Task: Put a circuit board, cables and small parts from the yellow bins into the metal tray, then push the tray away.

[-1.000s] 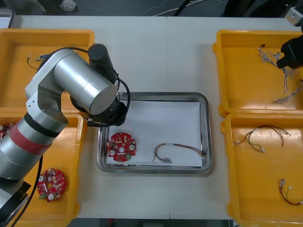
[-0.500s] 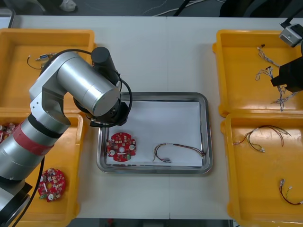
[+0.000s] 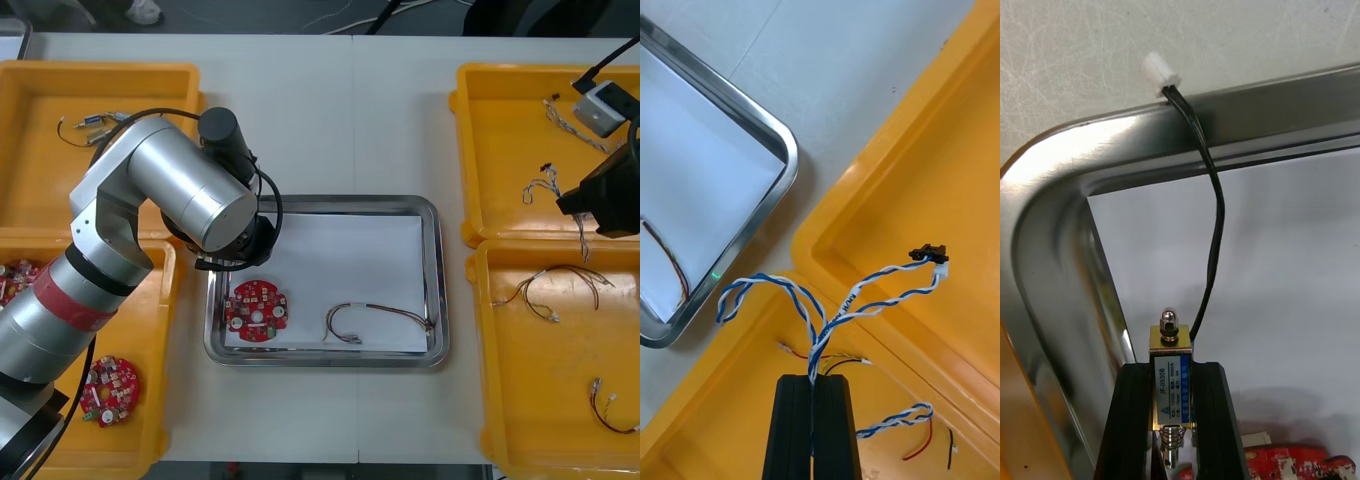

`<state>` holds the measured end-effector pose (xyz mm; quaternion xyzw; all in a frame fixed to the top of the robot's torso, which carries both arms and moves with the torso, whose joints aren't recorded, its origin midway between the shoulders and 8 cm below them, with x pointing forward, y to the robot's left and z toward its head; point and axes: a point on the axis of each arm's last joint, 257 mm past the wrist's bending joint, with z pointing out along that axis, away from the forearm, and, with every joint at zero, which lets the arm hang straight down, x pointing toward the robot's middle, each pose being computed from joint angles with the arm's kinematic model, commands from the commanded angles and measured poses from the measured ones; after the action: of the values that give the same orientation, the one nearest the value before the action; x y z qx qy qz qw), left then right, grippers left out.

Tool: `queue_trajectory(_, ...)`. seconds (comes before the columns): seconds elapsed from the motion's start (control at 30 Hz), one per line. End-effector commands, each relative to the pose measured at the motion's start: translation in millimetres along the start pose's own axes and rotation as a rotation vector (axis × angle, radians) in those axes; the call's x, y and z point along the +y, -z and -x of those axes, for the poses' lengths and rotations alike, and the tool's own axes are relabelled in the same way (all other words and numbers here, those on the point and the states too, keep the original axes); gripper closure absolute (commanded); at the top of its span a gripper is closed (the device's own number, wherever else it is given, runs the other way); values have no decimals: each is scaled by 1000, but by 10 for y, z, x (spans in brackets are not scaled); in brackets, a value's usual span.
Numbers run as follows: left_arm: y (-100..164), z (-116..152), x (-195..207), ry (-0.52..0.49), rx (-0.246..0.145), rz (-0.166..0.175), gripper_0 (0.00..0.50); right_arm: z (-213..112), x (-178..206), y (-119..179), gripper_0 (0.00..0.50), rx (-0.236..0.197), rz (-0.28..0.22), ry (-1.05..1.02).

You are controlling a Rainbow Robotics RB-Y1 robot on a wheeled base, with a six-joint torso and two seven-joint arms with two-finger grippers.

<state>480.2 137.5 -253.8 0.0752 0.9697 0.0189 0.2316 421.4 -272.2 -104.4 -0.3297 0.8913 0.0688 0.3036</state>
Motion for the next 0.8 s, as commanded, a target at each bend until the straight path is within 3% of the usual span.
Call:
queue_trajectory(0.03,-32,-12,-173,-5,-12,-23,500,-87,47,113,500,9,-39,1)
queue_trajectory(0.33,-36,-17,-173,-3,-10,-25,488,-122,238,48,500,25,-38,18)
queue_trajectory(0.37,-32,-10,-174,-4,-11,-25,428,-122,247,44,500,26,-37,14)
queue_trajectory(0.4,-36,-17,-173,-3,-10,-25,403,-124,245,45,500,27,-39,15)
queue_trajectory(0.43,-30,-7,-188,-1,-11,-30,156,-126,262,34,500,30,-36,12)
queue_trajectory(0.47,-31,-13,-195,0,-10,-31,26,-129,271,26,500,31,-37,12)
queue_trajectory(0.5,-35,-19,-199,4,-9,-33,0,-128,282,16,500,34,-35,12)
queue_trajectory(0.8,-27,-15,-219,11,-9,-40,0,-136,345,-40,500,52,-49,12)
